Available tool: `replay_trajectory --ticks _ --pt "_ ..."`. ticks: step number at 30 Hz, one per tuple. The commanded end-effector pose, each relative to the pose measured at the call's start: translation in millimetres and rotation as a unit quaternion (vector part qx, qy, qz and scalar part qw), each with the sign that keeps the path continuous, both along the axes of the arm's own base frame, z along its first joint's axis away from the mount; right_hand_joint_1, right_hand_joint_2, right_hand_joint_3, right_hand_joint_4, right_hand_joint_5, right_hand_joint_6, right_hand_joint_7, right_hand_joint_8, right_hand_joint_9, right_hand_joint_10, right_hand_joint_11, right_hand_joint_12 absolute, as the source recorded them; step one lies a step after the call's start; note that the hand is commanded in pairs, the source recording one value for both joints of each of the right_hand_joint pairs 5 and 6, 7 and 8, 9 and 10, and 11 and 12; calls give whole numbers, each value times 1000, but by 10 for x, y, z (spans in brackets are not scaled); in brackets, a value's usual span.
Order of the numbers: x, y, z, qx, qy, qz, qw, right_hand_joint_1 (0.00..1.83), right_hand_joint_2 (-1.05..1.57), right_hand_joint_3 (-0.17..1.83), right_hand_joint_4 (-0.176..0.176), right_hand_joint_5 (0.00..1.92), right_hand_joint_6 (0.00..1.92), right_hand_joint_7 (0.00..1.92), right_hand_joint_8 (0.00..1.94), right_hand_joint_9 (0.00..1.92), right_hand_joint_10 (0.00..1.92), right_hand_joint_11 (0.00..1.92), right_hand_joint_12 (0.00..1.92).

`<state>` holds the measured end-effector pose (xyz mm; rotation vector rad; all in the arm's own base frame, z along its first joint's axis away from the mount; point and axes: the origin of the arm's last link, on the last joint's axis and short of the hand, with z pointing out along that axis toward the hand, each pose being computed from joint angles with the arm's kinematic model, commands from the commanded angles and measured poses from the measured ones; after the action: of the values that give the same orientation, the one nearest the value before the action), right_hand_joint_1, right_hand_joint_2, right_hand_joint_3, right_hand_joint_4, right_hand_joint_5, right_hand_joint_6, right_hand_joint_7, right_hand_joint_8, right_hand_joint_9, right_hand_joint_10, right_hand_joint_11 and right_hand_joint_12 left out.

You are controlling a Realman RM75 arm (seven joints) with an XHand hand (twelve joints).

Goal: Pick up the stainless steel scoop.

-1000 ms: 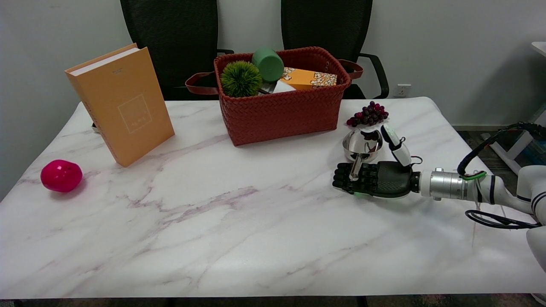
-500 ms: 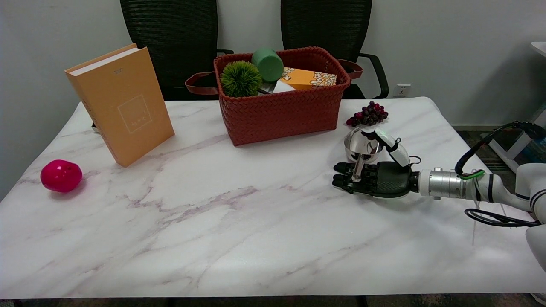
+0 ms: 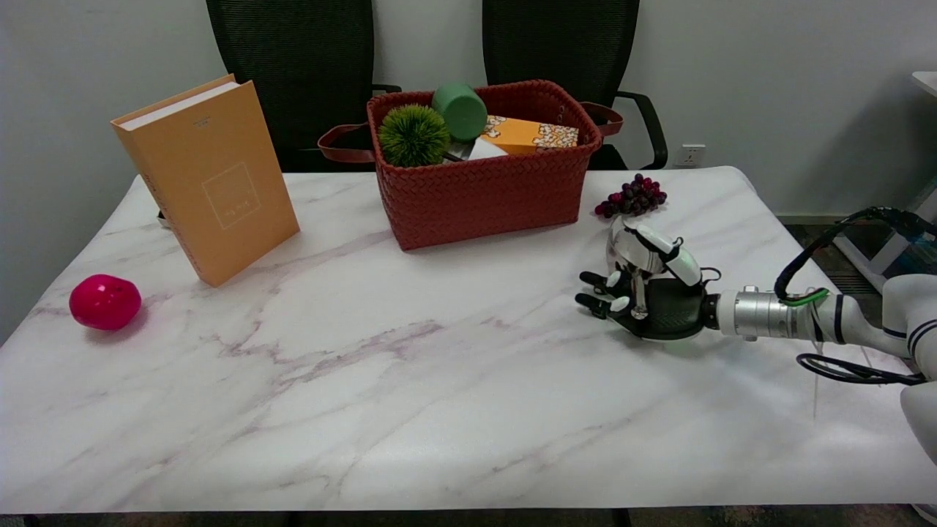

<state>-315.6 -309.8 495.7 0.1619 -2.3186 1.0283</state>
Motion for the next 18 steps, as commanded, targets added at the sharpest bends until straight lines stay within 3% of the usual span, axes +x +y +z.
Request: replay_trajectory --ticks 1,2,5,12,18 --pt "18 -55 51 -8 24 2 1000 1101 535 221 0 380 380 1208 1208 652 652 1238 1238" --pt "21 -60 60 -10 27 3 1000 1099 531 236 0 367 367 1238 1238 829 829 1241 1241" --pt "27 -84 78 -14 37 6 999 1085 544 240 0 529 529 1286 1286 986 986 1237 1237" --pt "49 -139 123 -26 55 12 998 1031 728 324 0 1132 1132 1373 1373 1070 1070 1184 1184" --pt "81 -166 138 -29 59 19 998 1056 880 384 0 1288 1288 1395 1395 1069 1069 1144 1144"
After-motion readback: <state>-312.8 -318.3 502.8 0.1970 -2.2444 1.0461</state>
